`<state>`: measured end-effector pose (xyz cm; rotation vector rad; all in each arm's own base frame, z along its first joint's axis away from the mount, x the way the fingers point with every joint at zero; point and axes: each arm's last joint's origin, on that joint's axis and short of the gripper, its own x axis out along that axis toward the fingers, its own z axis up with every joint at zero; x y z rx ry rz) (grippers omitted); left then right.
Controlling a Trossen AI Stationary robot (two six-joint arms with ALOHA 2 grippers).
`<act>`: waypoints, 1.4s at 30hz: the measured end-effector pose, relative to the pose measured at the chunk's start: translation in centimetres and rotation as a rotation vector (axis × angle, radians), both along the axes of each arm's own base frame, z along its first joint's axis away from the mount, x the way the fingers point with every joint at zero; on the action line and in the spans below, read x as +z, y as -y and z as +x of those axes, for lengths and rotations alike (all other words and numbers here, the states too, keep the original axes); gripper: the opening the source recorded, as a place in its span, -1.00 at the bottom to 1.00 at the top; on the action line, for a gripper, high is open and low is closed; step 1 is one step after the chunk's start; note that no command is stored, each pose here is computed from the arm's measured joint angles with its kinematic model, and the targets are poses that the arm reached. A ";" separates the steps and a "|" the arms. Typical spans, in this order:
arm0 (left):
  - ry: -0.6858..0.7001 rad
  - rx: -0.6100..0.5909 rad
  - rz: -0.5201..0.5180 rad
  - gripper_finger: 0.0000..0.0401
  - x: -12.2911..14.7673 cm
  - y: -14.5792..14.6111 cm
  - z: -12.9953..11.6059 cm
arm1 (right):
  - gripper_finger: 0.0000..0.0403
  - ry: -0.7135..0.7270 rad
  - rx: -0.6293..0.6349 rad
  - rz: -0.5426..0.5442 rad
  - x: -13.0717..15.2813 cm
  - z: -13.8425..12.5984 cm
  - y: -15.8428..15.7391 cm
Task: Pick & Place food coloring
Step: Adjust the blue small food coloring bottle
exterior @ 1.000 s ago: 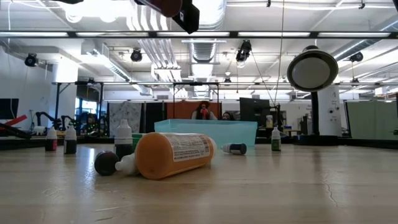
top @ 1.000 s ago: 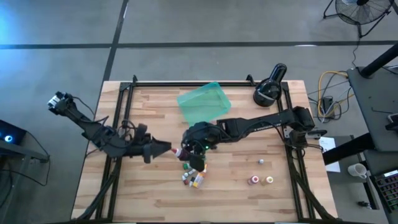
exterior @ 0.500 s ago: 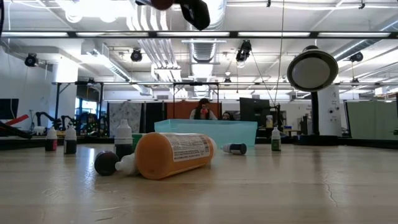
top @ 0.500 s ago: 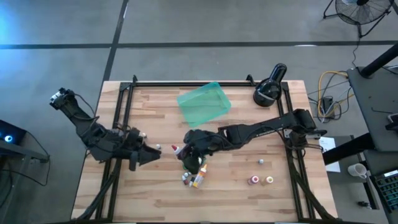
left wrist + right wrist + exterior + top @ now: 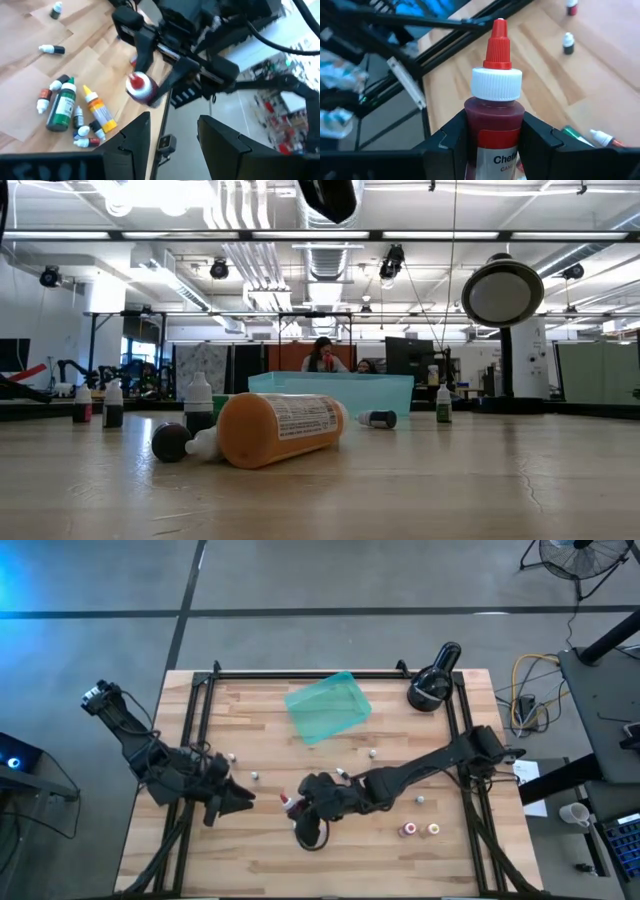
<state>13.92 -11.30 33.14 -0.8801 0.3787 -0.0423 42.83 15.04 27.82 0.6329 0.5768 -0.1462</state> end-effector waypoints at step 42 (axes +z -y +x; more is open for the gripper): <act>-0.077 -0.003 0.073 -0.16 -2.3 1.2 5.3 | -0.39 0.127 0.160 -0.158 -0.8 1.2 -1.8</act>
